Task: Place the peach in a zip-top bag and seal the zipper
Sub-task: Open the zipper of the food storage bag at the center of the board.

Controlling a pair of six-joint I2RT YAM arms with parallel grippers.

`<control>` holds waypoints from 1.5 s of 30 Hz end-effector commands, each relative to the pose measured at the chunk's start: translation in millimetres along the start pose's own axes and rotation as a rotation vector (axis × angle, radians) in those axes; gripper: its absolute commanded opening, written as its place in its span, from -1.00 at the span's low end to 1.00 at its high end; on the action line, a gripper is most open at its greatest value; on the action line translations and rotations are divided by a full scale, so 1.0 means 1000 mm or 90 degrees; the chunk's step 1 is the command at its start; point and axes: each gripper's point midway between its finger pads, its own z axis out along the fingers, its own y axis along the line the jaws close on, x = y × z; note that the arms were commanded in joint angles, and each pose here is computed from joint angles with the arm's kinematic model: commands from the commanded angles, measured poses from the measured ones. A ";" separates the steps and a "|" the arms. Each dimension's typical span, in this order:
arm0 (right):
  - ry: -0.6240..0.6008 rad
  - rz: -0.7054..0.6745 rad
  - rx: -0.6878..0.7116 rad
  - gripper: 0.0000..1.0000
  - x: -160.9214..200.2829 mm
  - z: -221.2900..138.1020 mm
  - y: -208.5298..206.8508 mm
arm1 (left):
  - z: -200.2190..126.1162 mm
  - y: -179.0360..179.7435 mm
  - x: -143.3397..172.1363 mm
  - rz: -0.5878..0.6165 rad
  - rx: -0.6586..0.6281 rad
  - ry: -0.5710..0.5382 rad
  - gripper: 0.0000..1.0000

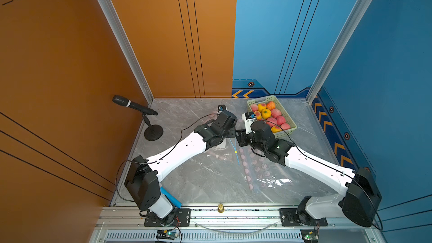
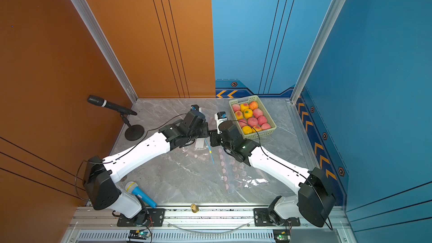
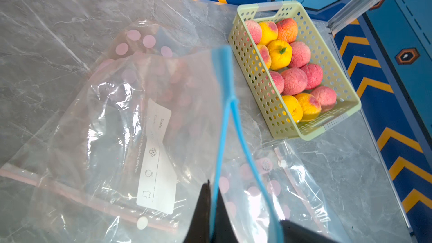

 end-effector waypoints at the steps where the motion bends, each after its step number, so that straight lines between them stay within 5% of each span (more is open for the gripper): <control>1: 0.020 0.012 0.031 -0.20 0.012 -0.022 -0.008 | -0.002 0.004 -0.012 -0.055 0.014 -0.022 -1.00; 20: 0.142 -0.114 0.097 0.01 0.067 0.003 0.006 | 0.005 0.011 -0.014 -0.098 0.032 -0.006 -1.00; 45: 0.155 -0.103 0.071 -0.85 0.069 0.022 0.006 | 0.010 0.016 -0.012 -0.116 0.031 0.005 -1.00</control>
